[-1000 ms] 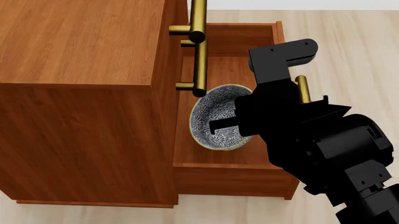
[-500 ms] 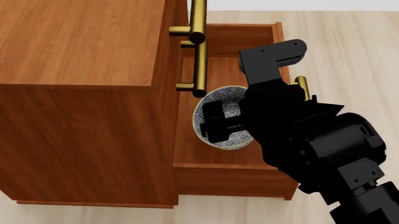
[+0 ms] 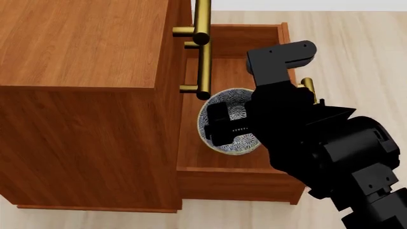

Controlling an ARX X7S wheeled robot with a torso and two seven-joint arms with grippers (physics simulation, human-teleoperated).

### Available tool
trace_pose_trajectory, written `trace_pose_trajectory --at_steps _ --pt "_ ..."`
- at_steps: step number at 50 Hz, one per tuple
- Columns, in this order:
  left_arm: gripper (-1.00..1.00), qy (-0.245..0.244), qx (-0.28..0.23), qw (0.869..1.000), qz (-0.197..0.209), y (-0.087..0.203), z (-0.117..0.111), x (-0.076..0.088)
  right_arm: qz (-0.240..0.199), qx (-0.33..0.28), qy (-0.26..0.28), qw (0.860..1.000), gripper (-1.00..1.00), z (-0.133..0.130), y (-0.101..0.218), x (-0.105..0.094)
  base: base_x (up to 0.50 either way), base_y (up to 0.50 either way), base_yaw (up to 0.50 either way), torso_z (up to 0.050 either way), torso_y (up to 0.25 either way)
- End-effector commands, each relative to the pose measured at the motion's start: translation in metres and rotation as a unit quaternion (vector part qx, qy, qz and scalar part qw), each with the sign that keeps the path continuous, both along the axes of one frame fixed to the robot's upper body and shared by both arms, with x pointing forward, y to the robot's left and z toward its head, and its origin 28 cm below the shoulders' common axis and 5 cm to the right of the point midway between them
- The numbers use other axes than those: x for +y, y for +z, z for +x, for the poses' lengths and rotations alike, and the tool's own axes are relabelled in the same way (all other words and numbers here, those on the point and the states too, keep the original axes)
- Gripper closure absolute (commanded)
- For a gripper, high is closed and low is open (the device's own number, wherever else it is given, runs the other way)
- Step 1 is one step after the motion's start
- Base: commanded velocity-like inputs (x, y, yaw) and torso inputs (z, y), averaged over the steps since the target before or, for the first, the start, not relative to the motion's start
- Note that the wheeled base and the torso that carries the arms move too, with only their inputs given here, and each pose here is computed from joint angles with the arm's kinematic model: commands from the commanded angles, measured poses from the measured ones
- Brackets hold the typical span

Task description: Put the bowl in the bottom drawer of the cabinet.

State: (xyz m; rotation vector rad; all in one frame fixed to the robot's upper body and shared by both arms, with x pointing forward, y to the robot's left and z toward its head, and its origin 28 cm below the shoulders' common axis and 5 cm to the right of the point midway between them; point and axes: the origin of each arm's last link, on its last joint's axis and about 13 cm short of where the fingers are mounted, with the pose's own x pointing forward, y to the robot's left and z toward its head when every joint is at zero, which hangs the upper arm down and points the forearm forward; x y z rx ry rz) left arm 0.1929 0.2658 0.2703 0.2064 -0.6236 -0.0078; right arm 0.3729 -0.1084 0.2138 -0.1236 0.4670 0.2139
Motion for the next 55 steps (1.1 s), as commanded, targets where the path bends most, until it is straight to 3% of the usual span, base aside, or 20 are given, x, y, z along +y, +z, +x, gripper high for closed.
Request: trace_pose_trajectory --at_steps 1,30,55 --pt "-1.0 -0.002 -0.001 1.0 -0.001 0.0 0.0 -0.001 -0.036 -0.001 -0.035 0.999 -1.0 -0.006 0.005 -0.014 0.0 0.0 0.0 0.0 0.0" --pt "-1.0 -0.006 -0.009 1.0 -0.006 0.003 -0.005 0.0 -0.041 -0.027 -0.043 0.998 -1.0 -0.022 0.033 -0.021 0.0 0.0 0.0 0.0 0.0" --pt "-1.0 -0.018 -0.013 1.0 -0.003 0.006 -0.006 -0.006 -0.019 -0.059 -0.072 0.996 -1.0 -0.052 0.059 -0.045 0.0 0.0 0.0 0.0 0.0"
